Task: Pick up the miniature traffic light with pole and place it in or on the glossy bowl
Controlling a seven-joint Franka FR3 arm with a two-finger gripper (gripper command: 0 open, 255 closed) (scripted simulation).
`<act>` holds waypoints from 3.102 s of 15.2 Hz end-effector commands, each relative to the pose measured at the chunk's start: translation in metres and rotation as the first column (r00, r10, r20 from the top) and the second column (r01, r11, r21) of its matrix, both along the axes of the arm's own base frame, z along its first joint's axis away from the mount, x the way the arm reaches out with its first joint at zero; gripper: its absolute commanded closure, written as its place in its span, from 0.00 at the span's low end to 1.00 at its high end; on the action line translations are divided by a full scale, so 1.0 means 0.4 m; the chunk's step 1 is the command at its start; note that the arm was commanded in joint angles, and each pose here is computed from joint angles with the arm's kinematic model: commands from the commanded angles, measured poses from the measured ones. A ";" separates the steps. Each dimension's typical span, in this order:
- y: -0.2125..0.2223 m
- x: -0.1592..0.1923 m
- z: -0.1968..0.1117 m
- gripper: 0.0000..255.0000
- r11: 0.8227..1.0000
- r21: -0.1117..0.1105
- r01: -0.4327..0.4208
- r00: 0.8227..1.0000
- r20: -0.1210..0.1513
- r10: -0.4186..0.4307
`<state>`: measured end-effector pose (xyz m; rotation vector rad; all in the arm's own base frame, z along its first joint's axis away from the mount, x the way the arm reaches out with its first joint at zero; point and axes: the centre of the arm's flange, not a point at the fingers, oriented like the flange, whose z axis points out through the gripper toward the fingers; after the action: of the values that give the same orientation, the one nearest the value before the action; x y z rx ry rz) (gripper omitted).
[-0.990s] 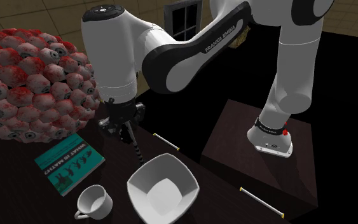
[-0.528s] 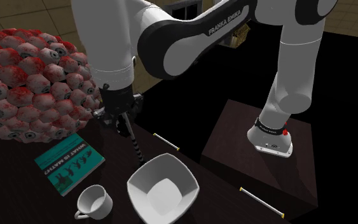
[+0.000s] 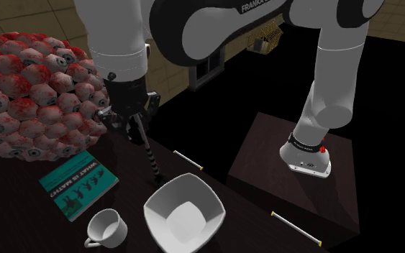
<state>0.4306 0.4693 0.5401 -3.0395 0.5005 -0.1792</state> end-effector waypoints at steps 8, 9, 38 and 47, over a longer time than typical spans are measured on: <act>0.000 0.001 0.118 1.00 1.000 0.000 0.000 1.000 0.000 0.000; 0.000 0.001 0.132 1.00 1.000 0.000 0.000 1.000 0.000 0.000; 0.141 -0.402 0.475 1.00 1.000 0.000 0.000 1.000 0.000 0.000; 0.141 -0.402 0.357 1.00 1.000 0.000 0.000 1.000 0.000 0.000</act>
<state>0.2701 0.5263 0.6888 -3.0405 0.4997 -0.1795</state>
